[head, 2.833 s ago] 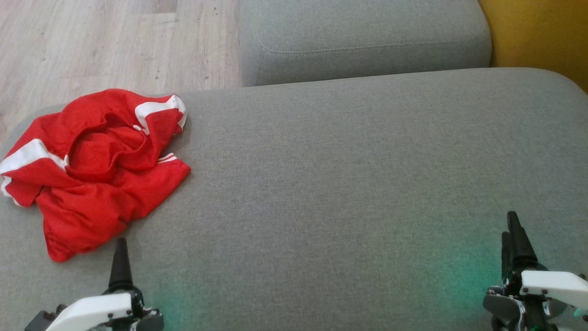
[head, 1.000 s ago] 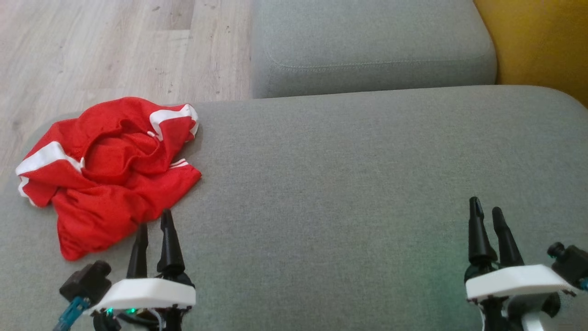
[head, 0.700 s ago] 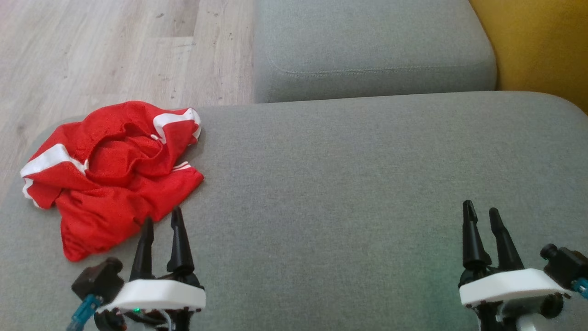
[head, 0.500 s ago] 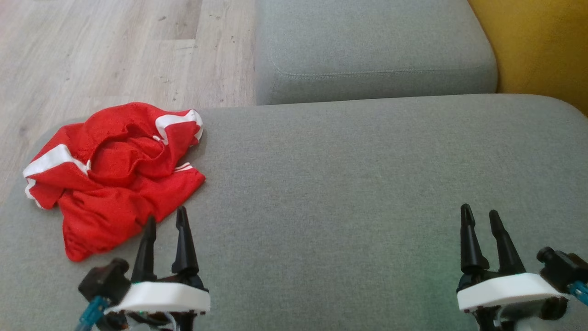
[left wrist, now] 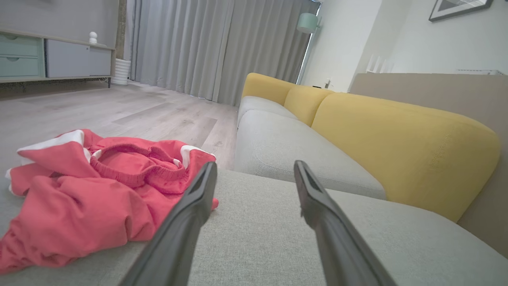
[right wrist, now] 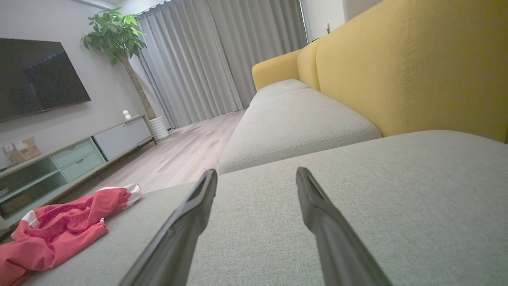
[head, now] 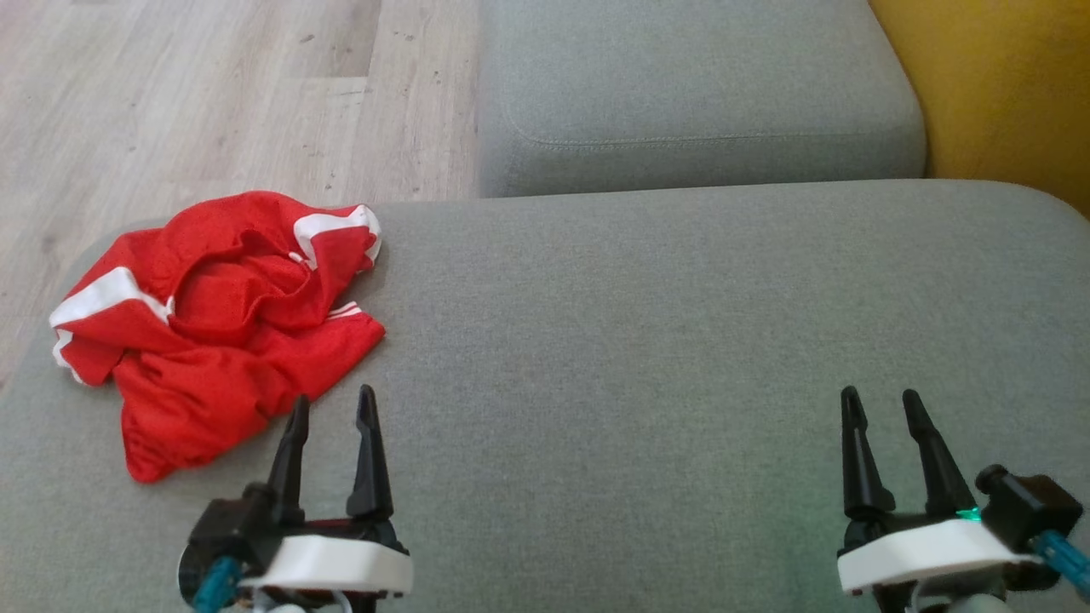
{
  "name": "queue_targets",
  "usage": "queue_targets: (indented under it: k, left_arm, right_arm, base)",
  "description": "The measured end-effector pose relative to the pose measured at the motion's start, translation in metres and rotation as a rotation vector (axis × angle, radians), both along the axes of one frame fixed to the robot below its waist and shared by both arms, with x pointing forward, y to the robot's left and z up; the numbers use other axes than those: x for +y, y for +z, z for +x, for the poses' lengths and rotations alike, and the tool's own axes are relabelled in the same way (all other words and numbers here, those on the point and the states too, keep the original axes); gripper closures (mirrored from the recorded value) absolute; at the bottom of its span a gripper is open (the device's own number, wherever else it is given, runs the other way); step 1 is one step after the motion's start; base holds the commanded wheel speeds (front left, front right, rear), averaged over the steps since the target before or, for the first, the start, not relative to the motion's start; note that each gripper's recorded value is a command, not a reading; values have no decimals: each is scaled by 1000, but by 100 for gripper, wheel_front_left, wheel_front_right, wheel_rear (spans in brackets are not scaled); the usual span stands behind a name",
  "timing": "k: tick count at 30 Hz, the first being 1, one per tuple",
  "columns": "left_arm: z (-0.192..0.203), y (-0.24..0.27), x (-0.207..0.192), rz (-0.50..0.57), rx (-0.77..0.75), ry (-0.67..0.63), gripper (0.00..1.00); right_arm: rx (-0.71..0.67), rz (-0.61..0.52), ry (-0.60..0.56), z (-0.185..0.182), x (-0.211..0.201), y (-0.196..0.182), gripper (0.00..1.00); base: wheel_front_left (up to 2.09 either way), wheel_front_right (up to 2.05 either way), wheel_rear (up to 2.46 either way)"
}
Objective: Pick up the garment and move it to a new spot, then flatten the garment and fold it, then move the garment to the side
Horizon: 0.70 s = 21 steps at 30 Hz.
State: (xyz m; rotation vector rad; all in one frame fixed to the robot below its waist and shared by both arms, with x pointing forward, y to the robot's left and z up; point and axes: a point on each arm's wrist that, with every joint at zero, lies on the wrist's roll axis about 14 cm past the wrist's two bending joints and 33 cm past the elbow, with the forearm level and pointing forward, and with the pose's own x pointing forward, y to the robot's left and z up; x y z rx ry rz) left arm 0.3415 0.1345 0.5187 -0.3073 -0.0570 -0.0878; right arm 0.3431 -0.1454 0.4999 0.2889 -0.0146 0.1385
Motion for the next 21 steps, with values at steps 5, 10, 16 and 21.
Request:
queue_targets:
  k: [5, 10, 16, 21]
  left_arm:
    - [-1, 3, -4, 48, -23, -5, 0]
    - [-3, 9, -5, 106, -56, -3, 0]
    - [-6, 13, -11, 179, -88, -20, 0]
    - [-8, 18, -12, 241, -121, -16, 0]
  right_arm:
    - [-21, -46, 8, 0, 2, 3, 0]
    - [-40, -94, 20, 0, 5, 5, 0]
    - [-58, -161, 41, -3, 10, 5, 0]
    - [-89, -219, 60, -3, 16, 9, 0]
  base:
    - [0, 0, 0]
    - [0, 0, 0]
    - [0, 0, 0]
    - [0, 0, 0]
